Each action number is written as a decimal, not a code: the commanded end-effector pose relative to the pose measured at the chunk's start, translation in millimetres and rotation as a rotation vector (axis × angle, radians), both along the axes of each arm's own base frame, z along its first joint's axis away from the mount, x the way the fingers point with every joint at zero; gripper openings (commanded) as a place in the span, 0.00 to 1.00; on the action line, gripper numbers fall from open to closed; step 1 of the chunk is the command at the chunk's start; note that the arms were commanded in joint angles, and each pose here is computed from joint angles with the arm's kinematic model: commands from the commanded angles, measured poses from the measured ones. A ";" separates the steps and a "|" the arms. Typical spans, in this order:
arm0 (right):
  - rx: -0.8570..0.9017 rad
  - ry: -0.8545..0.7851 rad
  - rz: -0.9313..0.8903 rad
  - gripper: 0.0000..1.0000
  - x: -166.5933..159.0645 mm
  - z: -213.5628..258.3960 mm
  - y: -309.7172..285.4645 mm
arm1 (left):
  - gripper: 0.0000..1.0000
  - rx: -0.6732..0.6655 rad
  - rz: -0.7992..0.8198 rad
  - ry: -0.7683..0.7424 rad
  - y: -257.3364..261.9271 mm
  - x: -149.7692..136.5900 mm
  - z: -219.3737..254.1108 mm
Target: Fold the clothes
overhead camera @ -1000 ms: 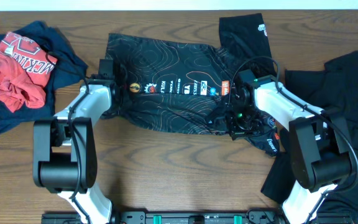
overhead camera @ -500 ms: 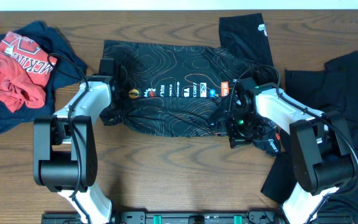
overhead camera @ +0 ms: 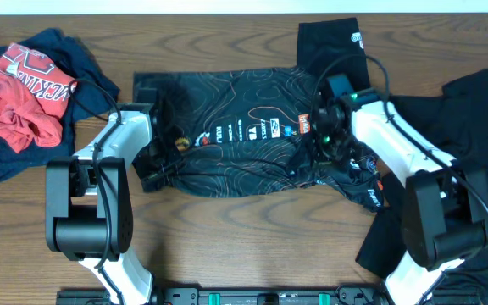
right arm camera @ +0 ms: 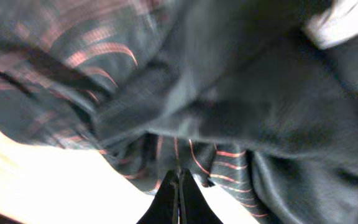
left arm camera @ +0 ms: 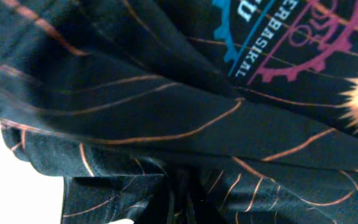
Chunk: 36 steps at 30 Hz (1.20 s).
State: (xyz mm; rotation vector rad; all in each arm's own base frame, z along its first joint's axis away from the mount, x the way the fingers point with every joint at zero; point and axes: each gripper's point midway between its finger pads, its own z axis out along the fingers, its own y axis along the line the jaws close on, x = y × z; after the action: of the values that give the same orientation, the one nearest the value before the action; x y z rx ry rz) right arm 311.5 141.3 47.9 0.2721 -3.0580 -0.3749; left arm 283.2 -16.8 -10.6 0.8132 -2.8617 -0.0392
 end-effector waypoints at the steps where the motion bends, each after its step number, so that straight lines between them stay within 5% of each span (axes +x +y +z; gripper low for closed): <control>1: -0.007 -0.054 0.021 0.01 8.6 13.6 1.2 | 0.06 -0.051 0.043 0.306 -10.9 -81.0 -43.8; 7: -0.038 -0.060 0.024 0.01 9.3 12.5 -3.9 | 0.08 -0.086 0.074 0.377 -17.3 -112.5 -49.6; 9: -0.051 -0.067 0.022 0.01 10.9 12.1 -6.3 | 0.40 -0.087 0.075 0.376 -17.4 -114.4 -51.5; 11: -0.055 -0.071 0.019 0.02 12.2 12.0 -7.8 | 0.45 -0.107 0.081 0.377 -21.0 -114.4 -50.9; 14: -0.069 -0.077 0.015 0.44 14.0 11.7 -11.6 | 0.61 -0.109 0.077 0.360 -21.1 -110.6 -53.0; 16: -0.073 -0.086 0.023 0.51 16.3 12.6 -13.1 | 0.71 -0.108 0.074 0.332 -20.8 -104.5 -56.2; 26: -0.060 -0.133 0.034 0.46 31.3 34.1 -8.8 | 0.73 -0.048 0.102 0.307 -4.2 -97.2 -58.4; 36: -0.054 -0.158 0.052 0.45 38.9 55.1 -6.5 | 0.73 -0.033 0.340 0.289 55.5 -96.1 -59.2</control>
State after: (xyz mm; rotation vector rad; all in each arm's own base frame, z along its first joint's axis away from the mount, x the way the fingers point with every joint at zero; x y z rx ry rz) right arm 342.6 135.1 89.4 0.3578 -3.1622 -0.2745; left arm 234.9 -17.3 -12.4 1.2144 -2.4366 0.3245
